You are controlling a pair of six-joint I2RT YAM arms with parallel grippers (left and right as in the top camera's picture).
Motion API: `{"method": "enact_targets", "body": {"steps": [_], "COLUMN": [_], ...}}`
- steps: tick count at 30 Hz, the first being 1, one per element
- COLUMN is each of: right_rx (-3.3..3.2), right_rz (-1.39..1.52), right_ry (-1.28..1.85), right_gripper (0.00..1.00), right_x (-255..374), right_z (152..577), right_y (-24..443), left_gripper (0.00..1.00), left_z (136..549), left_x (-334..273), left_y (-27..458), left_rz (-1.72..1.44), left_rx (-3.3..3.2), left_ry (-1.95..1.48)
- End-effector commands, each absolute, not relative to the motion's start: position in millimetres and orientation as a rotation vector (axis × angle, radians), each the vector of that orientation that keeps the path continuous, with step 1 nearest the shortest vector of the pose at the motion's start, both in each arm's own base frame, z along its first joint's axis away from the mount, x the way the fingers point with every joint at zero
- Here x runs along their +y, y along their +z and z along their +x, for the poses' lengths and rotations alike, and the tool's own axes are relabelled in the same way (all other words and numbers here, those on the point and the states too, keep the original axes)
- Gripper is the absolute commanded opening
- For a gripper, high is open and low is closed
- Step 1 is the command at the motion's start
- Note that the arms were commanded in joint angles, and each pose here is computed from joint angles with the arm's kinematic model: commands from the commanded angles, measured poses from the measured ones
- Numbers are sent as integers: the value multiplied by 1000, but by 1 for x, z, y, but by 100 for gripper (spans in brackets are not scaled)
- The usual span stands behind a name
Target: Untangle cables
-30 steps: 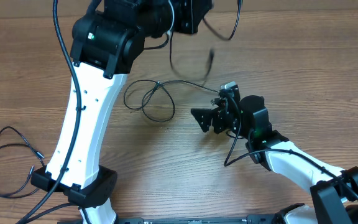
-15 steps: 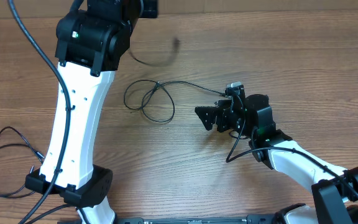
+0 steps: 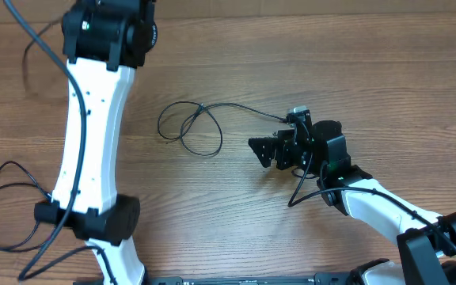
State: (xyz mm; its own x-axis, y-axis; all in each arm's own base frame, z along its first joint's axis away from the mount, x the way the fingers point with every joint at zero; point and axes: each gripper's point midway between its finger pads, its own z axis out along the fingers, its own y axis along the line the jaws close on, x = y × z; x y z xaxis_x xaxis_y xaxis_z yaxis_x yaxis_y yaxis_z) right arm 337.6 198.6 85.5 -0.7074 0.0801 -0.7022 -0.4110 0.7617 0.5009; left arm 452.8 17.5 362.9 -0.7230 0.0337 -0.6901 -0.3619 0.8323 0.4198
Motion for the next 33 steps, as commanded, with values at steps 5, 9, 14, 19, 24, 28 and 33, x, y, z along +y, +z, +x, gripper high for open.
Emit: {"method": "enact_targets", "body": {"steps": [5, 9, 14, 19, 24, 28, 33], "right_rx": [2212, 2218, 2236, 2235, 2235, 2238, 2256], "right_rz": [-249, -248, -245, -245, -245, -244, -240], "right_ry": [860, 859, 857, 857, 857, 856, 851], "right_gripper": [98, 98, 98, 98, 98, 98, 98], "right_x": [200, 200, 199, 199, 199, 199, 197], "right_z": [339, 338, 336, 336, 336, 336, 334], "right_y": [88, 86, 83, 83, 83, 82, 79], "left_gripper": [4, 4, 4, 4, 4, 4, 4], "left_z": [447, 437, 427, 420, 420, 419, 429], "left_x": [75, 104, 134, 154, 165, 177, 185], "left_y": [330, 317, 301, 276, 255, 250, 240], "left_rz": [-599, -794, -876, -913, -925, -937, -911], "left_rx": [2303, 2288, 2329, 2405, 2459, 2449, 2458], "left_ry": [777, 787, 854, 931, 994, 1063, 1075]}}
